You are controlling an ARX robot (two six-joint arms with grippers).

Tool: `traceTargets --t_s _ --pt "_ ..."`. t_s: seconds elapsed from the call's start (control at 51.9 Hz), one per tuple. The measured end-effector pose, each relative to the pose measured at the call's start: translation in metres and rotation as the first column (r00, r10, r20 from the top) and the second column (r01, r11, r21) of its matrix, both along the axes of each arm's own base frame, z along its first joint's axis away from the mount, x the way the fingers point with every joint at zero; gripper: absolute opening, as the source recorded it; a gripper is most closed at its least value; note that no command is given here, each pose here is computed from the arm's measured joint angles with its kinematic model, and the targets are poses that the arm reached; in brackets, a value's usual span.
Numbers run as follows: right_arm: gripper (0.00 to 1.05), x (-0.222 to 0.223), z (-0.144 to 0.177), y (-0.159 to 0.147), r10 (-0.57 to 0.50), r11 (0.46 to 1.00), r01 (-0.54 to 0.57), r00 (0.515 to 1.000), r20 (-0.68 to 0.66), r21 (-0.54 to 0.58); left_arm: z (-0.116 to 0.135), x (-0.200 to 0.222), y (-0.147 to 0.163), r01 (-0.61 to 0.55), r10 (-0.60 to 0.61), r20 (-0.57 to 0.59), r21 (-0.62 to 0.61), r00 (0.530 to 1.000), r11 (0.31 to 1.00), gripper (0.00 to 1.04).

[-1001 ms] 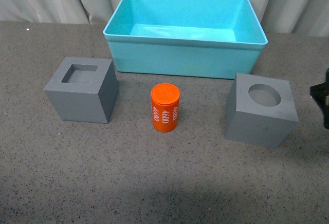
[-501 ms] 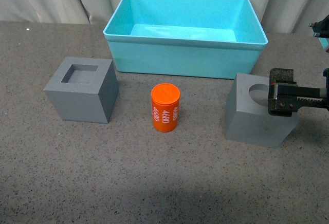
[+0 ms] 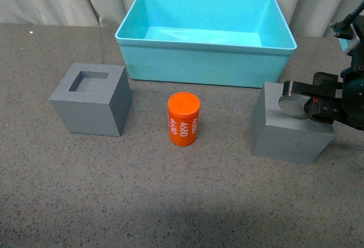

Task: Place gray and orange parts in blue box

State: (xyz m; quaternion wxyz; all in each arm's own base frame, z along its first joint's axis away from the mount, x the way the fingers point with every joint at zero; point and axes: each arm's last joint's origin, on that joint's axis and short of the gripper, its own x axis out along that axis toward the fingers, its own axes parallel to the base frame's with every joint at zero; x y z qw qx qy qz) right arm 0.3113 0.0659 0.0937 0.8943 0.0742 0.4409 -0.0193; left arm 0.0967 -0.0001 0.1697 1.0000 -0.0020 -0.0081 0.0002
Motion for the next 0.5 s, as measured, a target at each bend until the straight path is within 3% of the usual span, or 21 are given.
traceTargets --t_s 0.27,0.501 --pt "0.18 -0.014 0.02 -0.008 0.007 0.999 -0.01 0.998 0.058 0.042 0.0 0.0 0.0 0.0 0.0 0.0 0.0 1.0 1.0 0.98" --pt "0.18 -0.009 0.105 0.006 0.156 0.979 -0.192 0.914 0.375 0.061 0.0 0.0 0.0 0.0 0.0 0.0 0.0 1.0 1.0 0.98"
